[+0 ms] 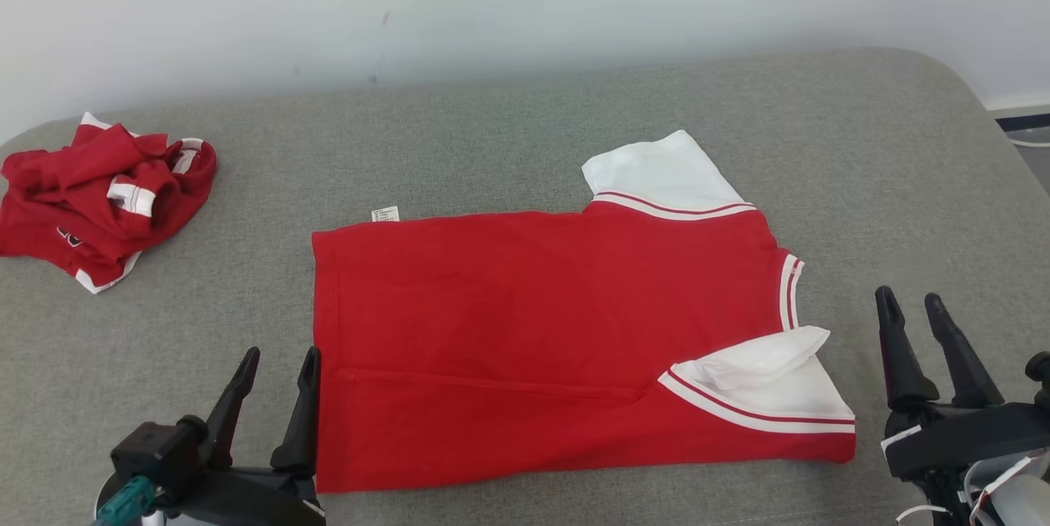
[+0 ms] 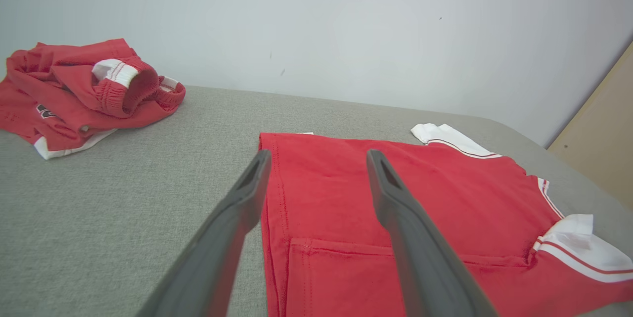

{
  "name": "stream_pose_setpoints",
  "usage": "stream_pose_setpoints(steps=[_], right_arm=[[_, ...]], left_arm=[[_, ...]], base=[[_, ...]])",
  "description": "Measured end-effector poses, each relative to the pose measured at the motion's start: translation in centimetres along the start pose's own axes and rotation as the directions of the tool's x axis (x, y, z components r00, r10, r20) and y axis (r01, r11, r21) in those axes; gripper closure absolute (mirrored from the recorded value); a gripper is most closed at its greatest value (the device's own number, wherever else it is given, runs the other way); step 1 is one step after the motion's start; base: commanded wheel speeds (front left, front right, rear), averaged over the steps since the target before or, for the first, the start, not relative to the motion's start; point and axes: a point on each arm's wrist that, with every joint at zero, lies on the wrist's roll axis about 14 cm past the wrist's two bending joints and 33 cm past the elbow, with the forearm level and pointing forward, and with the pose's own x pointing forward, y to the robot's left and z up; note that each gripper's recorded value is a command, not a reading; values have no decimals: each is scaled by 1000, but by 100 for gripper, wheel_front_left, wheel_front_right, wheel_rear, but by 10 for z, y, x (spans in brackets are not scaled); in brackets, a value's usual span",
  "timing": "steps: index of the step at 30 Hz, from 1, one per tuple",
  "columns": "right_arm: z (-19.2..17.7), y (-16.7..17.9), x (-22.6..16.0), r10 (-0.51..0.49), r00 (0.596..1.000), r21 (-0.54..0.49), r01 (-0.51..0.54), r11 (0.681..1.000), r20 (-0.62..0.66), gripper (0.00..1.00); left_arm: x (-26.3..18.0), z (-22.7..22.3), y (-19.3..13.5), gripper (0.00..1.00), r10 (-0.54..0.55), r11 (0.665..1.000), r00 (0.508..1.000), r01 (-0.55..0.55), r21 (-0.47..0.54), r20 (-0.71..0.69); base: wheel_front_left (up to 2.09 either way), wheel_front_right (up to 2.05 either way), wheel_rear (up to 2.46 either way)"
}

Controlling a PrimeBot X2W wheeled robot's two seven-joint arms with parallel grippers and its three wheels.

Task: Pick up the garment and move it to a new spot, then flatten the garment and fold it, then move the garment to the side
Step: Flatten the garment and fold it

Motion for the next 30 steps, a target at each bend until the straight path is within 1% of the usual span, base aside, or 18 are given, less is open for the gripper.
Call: stream_pose_setpoints(steps=[5,8,12,16,20,24,30], right_arm=[[20,5,1,10,998,-35,-8,999,63,0],[20,11,3,26,997,-40,-23,999,71,0],[21,17,13,48,996,-51,-44,998,75,0],[32,17,35,71,992,-54,-66,996,100,0],[38,12,59,63,991,-32,-60,998,115,0],[36,7,86,66,994,-49,-62,997,82,0],[33,-4,131,66,998,-102,-64,993,13,0]], left_arm=[[2,2,-8,0,-7,1000,1000,8,-10,17],[4,1,-10,0,-17,1000,1000,17,-2,15],[21,7,-15,0,-43,999,999,43,15,32],[38,10,-14,0,-57,998,998,57,26,19],[59,11,-12,0,-73,996,997,73,45,5],[78,5,-9,0,-86,994,996,87,60,-31],[106,-8,2,0,-85,993,992,92,71,-89]], base=[[0,0,0],[0,0,0],[0,0,0],[0,0,0],[0,0,0],[0,0,0],[0,0,0]])
